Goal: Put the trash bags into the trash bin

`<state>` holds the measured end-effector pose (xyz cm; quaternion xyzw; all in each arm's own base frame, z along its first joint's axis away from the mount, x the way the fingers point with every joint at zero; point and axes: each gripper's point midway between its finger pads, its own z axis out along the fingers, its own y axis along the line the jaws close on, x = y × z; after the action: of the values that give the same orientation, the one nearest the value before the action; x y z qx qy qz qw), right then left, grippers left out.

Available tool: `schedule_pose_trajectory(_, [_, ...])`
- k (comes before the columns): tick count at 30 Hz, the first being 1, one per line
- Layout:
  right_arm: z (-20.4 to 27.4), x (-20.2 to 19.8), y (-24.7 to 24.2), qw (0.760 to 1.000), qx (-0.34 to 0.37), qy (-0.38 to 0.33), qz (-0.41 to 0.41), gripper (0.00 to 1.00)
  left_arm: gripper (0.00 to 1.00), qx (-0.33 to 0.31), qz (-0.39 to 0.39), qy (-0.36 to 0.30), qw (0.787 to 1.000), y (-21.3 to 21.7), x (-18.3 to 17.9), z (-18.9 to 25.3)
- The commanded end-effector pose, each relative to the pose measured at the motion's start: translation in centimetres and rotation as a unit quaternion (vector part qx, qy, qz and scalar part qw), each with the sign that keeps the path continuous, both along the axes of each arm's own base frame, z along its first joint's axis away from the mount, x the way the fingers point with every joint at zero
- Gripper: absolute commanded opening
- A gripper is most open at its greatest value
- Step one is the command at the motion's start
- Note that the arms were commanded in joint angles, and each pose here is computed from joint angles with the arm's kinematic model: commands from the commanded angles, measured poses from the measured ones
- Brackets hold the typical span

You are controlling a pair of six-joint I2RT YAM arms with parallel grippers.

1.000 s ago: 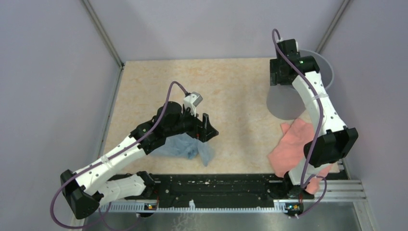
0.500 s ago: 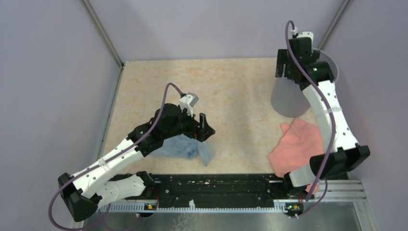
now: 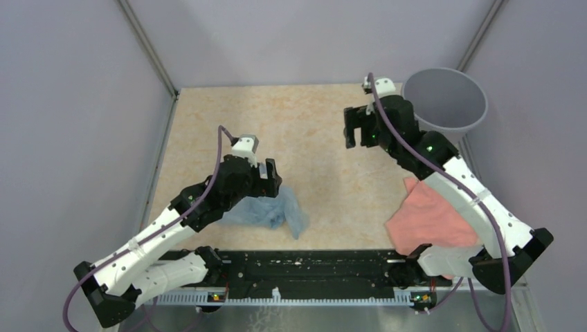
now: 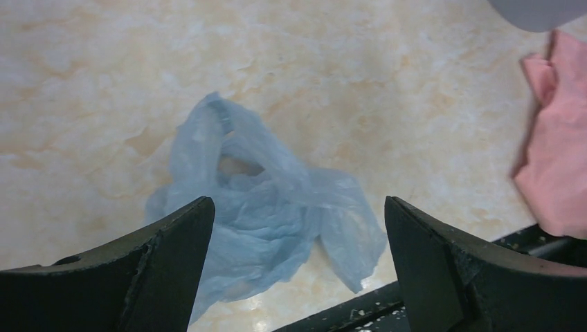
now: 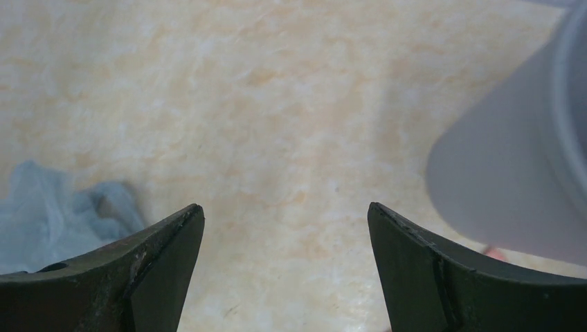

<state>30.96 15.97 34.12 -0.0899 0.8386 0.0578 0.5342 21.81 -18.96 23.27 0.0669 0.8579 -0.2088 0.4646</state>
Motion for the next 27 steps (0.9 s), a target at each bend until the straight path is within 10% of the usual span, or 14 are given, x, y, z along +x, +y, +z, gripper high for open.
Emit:
schedule_pose_trajectory(1, [-2.0,-2.3,7.1,0.987,0.083,0.011,0.138,0.87,0.98,0.065,0.085,-0.016,0.994,3.8,1.3,-0.2])
schedule_pose_trajectory(20, [-19.2,-12.6,20.3,0.919,0.144,0.14,0.339,0.78,0.98,0.029,-0.014,0.065,0.997,2.7,5.3,-3.7])
schedule_pose_trajectory(27, [-21.0,-9.3,21.1,0.937,0.106,0.145,0.299,0.23,0.98,0.039,-0.021,0.072,0.996,2.5,6.4,-5.5])
